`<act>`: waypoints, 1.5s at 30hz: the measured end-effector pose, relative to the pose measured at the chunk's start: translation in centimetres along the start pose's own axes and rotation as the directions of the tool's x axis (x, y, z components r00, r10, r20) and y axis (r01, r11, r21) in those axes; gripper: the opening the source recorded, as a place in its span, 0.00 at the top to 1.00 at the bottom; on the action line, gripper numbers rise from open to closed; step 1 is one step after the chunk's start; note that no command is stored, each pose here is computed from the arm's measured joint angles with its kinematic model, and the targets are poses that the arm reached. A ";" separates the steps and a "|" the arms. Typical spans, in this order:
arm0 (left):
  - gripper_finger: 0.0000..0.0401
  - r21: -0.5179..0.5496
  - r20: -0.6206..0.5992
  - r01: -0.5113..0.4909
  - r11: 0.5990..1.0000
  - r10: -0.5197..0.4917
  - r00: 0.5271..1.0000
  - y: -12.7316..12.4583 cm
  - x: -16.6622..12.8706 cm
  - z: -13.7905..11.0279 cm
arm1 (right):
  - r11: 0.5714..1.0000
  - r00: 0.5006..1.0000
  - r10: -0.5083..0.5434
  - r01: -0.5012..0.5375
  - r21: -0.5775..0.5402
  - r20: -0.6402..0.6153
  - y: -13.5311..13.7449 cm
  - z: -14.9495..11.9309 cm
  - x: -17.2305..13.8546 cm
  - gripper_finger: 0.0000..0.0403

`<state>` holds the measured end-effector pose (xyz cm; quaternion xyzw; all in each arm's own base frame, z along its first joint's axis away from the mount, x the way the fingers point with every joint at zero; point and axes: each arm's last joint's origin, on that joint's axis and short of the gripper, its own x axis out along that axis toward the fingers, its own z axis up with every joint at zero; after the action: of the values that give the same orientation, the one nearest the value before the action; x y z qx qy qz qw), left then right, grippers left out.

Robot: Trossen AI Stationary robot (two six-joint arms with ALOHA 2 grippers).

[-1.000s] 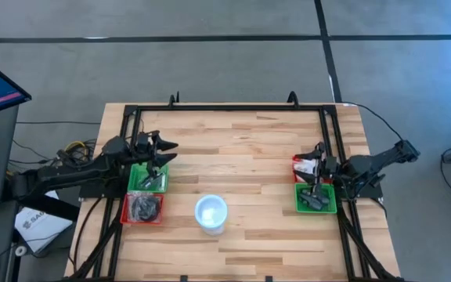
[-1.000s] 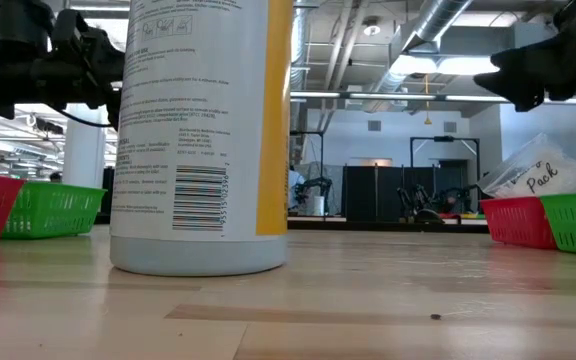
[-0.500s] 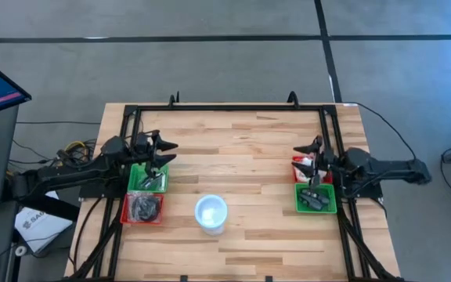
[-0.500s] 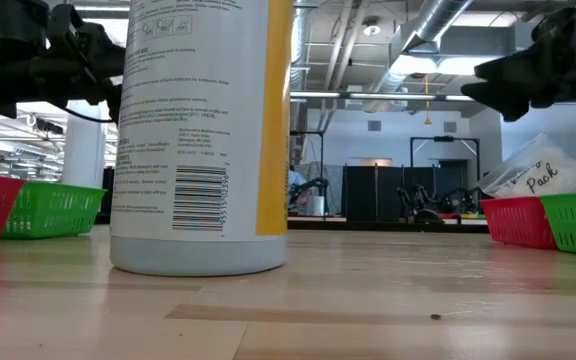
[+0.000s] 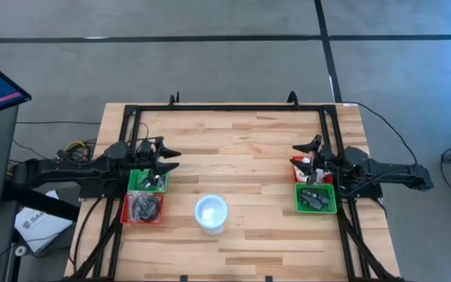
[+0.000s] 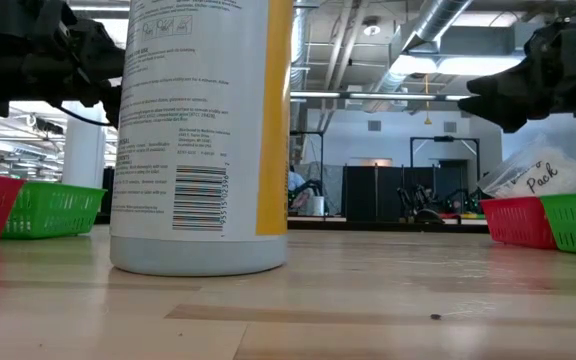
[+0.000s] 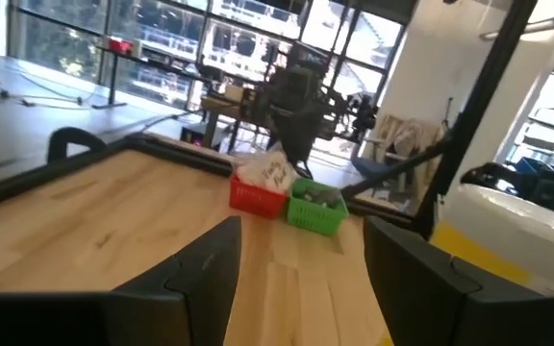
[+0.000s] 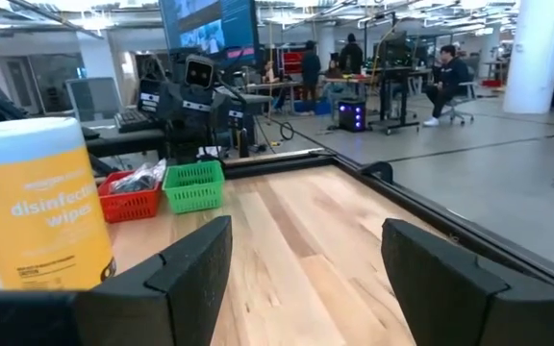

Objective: Pick & Place Travel size toiletries
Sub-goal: Return to Home Position

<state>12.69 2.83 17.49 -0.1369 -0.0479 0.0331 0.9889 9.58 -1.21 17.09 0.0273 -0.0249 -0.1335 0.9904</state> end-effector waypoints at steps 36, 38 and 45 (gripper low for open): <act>0.48 -0.083 0.046 -0.142 0.986 0.146 0.988 0.1 -1.9 0.4 | 1.000 0.995 0.014 -0.014 0.008 -0.095 0.2 0.3 -0.4 0.37; 0.48 -0.083 0.047 -0.142 0.986 0.146 0.988 0.1 -1.9 0.4 | 1.000 0.995 0.014 -0.014 0.008 -0.095 0.2 0.3 -0.4 0.37; 0.48 -0.084 0.046 -0.135 0.987 0.139 0.989 0.0 -1.8 0.3 | 1.000 0.996 0.015 -0.014 0.009 -0.093 0.2 0.3 -0.4 0.37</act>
<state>10.82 2.76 17.66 -0.1787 -0.0653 0.1025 0.9764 9.25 -0.97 17.42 0.0373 0.0206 -0.1249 0.9913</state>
